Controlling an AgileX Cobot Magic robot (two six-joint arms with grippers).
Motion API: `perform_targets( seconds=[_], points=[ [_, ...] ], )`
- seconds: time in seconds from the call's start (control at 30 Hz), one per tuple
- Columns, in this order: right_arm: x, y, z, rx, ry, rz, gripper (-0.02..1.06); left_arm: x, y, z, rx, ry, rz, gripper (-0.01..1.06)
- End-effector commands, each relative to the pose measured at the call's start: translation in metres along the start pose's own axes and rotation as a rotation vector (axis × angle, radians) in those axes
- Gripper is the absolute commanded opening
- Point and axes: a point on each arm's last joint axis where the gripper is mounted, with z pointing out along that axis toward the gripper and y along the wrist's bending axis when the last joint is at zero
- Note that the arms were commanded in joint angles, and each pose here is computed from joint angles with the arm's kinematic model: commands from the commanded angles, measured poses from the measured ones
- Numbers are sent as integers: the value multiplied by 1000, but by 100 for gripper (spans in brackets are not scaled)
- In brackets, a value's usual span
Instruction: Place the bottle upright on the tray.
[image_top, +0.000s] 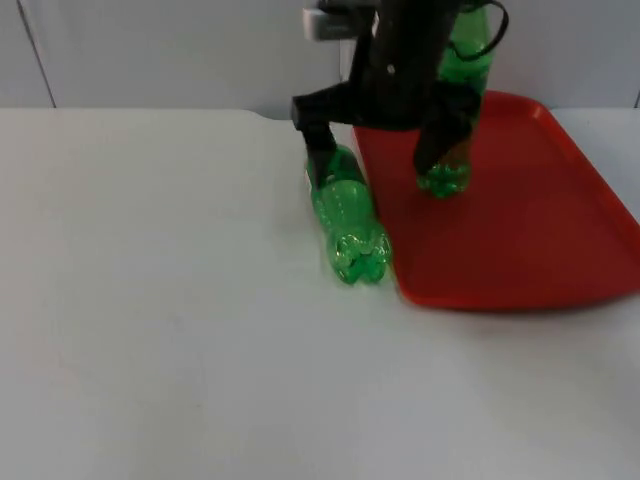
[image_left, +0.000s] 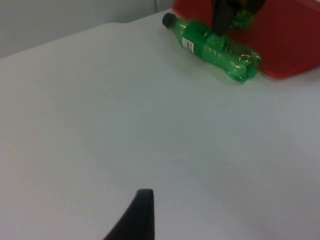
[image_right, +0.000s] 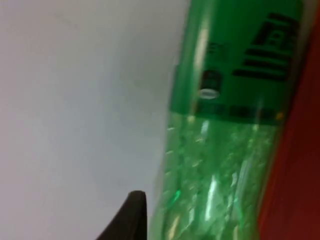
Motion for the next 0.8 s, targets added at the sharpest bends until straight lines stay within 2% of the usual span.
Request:
perform_targets(
  seconds=[0.0, 0.1, 0.27, 0.57, 0.63, 0.77],
  points=[
    [-2, -7, 8, 2, 4, 41, 104, 1, 1, 1, -4, 0, 4, 105],
    [-9, -11, 19, -51, -53, 95, 104, 1, 1, 1, -4, 0, 4, 105],
    [-18, -8, 20, -110, -144, 118, 104, 1, 1, 1, -4, 0, 4, 105],
    [-19, -5, 28, -130, -166, 122, 102, 1, 1, 1, -4, 0, 4, 105],
    [-16, 2, 30, -120, -165, 100, 102, 1, 1, 1, -4, 0, 4, 105],
    [-14, 11, 30, -26, -199, 74, 102, 1, 1, 1, -4, 0, 4, 105]
  ],
)
